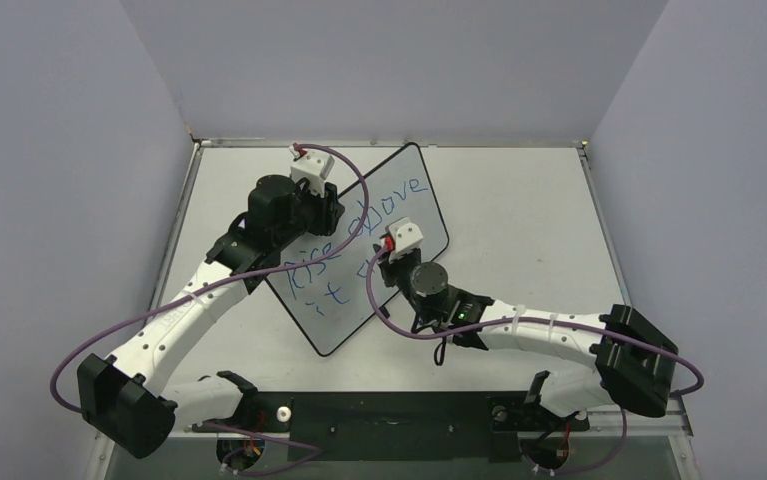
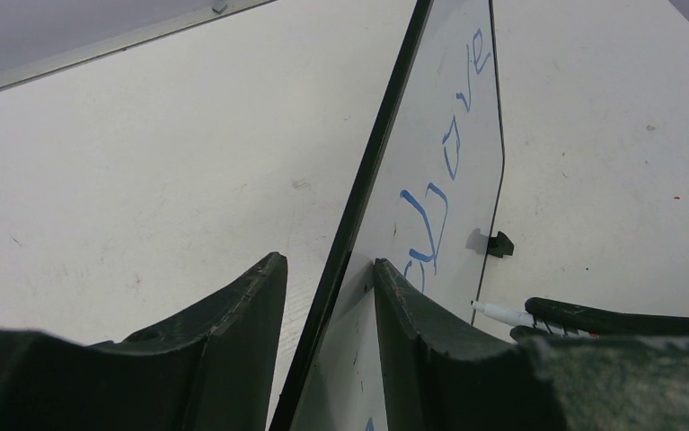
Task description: Write a sentence on the whiteboard
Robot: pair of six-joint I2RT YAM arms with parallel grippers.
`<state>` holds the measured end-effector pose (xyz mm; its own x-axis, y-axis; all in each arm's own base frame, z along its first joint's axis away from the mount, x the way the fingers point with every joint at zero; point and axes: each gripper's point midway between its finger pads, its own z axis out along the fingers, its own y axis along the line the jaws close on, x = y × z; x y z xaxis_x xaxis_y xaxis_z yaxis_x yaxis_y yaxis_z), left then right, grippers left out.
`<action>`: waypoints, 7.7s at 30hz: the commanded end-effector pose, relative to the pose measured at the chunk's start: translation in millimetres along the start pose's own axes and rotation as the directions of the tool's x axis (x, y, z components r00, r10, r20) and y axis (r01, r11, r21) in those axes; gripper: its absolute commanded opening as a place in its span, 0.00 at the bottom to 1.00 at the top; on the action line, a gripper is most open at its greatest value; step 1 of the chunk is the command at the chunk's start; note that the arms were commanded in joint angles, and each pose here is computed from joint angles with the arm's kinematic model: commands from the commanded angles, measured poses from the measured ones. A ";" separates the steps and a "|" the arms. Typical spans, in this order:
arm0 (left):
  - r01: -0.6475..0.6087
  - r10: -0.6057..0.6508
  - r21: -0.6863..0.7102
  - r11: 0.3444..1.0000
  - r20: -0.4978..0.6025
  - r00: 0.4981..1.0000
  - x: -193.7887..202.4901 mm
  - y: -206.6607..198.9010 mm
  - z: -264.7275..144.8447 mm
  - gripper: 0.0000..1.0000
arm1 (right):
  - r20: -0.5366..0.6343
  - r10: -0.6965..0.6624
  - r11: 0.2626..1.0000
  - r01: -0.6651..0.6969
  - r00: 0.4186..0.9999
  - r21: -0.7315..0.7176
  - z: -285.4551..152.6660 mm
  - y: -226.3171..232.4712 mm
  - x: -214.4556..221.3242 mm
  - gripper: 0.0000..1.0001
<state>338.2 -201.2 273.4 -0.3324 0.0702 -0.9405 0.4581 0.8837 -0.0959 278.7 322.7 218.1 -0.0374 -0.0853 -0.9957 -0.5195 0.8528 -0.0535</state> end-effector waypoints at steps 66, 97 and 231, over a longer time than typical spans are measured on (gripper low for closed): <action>-0.006 0.001 0.029 1.000 0.171 0.985 -53.9 -9.1 -11.8 0.00 | -0.128 0.116 0.993 -0.118 0.985 -0.011 1.9 15.0 86.8 0.00; -0.006 0.001 0.029 1.000 0.173 0.985 -54.2 -9.1 -12.1 0.00 | -0.072 0.077 0.996 -0.075 0.994 0.040 10.2 1.6 51.3 0.00; -0.011 0.005 0.035 0.999 0.167 0.986 -52.7 -11.6 -10.7 0.00 | -0.127 0.095 0.993 -0.085 0.987 0.079 16.0 -18.8 77.2 0.00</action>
<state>341.4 -195.4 273.3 -0.3249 0.0777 -0.9425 0.4303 0.8996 -0.0741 295.5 305.9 136.9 -0.2013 -0.0813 -0.9761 -0.4449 0.8954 0.0172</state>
